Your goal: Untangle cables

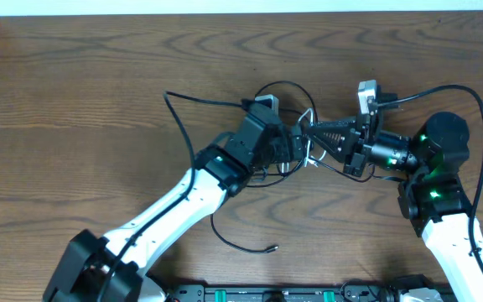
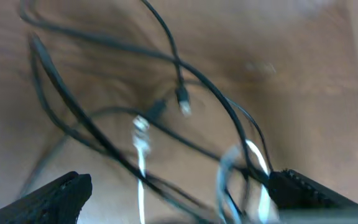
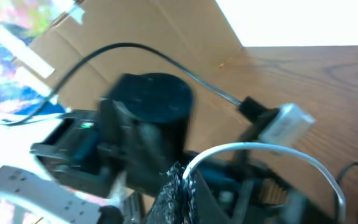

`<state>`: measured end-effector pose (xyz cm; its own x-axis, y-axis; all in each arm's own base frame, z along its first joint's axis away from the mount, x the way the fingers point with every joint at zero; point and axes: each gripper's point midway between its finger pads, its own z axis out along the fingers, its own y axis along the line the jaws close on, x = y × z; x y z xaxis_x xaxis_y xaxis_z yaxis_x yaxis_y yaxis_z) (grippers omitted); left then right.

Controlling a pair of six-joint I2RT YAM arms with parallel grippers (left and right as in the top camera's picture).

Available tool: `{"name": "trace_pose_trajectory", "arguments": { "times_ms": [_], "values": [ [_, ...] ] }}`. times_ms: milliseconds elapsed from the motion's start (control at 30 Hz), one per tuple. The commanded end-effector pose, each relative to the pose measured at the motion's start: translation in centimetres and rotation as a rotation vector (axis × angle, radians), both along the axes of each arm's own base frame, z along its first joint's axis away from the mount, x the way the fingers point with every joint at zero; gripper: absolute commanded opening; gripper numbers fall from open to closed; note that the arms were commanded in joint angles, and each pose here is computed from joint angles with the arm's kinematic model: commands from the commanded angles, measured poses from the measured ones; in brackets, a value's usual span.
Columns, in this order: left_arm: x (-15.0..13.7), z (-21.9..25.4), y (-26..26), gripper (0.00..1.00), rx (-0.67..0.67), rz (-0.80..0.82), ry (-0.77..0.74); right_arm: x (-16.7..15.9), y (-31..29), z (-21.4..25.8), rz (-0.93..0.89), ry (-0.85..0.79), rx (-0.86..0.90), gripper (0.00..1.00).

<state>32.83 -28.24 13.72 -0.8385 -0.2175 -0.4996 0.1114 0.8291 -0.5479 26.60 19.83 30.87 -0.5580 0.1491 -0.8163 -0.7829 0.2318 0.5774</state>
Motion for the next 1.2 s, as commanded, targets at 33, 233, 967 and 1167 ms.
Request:
{"name": "trace_pose_trajectory", "arguments": {
  "times_ms": [33,233,967,1167],
  "values": [
    [4.0,-1.0,4.1,0.98,0.152,0.261,-0.121,-2.9,0.4,2.6,0.102,-0.033,0.030,0.01],
    [8.9,6.3,10.2,0.98,0.232,0.497,-0.433,-4.2,0.2,3.9,0.104,-0.087,0.035,0.01],
    [3.1,28.5,13.3,0.98,-0.252,0.338,-0.858,2.3,-4.3,-8.5,-0.378,0.275,-0.291,0.56],
    [-0.6,30.7,8.2,0.98,-0.376,-0.032,-0.925,2.4,-1.1,-9.3,-0.295,0.302,-0.275,0.74]
  ]
}}
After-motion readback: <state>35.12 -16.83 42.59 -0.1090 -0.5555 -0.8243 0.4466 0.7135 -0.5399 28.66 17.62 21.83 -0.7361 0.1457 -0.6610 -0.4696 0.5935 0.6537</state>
